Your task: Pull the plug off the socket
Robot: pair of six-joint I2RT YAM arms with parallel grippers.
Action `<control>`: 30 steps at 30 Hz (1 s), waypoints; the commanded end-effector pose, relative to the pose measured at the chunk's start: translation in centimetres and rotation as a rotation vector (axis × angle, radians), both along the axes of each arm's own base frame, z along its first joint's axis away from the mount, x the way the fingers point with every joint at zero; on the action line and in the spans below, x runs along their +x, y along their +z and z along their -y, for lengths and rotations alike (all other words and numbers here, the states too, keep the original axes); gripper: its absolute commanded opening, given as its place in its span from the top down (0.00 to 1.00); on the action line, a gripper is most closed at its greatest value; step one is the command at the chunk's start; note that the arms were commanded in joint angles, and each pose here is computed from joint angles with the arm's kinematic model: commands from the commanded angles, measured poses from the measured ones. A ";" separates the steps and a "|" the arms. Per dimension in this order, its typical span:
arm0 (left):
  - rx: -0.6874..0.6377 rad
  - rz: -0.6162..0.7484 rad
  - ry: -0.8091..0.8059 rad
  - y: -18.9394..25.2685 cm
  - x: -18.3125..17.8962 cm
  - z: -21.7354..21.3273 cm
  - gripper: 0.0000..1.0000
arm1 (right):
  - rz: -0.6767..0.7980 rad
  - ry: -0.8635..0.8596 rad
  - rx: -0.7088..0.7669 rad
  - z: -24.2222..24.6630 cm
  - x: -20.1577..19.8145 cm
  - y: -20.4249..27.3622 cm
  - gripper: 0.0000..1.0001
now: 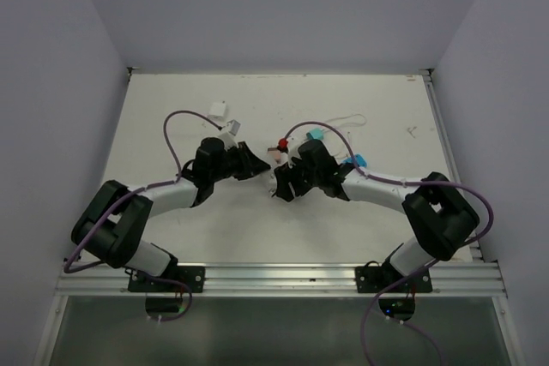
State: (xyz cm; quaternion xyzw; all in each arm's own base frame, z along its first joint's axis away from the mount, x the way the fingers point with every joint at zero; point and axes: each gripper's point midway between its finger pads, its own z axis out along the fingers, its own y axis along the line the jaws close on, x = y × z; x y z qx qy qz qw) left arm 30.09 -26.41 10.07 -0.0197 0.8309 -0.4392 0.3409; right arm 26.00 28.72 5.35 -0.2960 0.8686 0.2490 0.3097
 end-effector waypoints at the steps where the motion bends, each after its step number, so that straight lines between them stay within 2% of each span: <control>1: -0.123 0.256 0.091 8.3 4.2 -1.8 1.00 | -0.196 -0.096 -0.274 6.3 -3.6 -6.0 1.00; 10: 0.015 0.235 0.137 8.1 6.9 -4.6 1.00 | -0.211 -0.090 -0.282 6.1 -3.6 -6.2 1.00; 19: 0.013 0.124 0.190 4.3 10.2 -6.4 0.99 | -0.172 -0.083 -0.240 6.0 -3.6 -5.0 1.00; 28: 0.011 0.026 0.188 -0.6 12.9 -5.8 0.75 | -0.110 -0.082 -0.182 5.7 -3.3 -2.6 1.00; 29: 0.016 0.014 0.190 -1.3 13.2 -5.8 0.72 | -0.104 -0.090 -0.188 5.9 -3.2 -2.5 1.00; 30: 0.022 0.000 0.191 -1.8 13.3 -5.9 0.64 | -0.102 -0.091 -0.193 6.0 -3.2 -2.5 1.00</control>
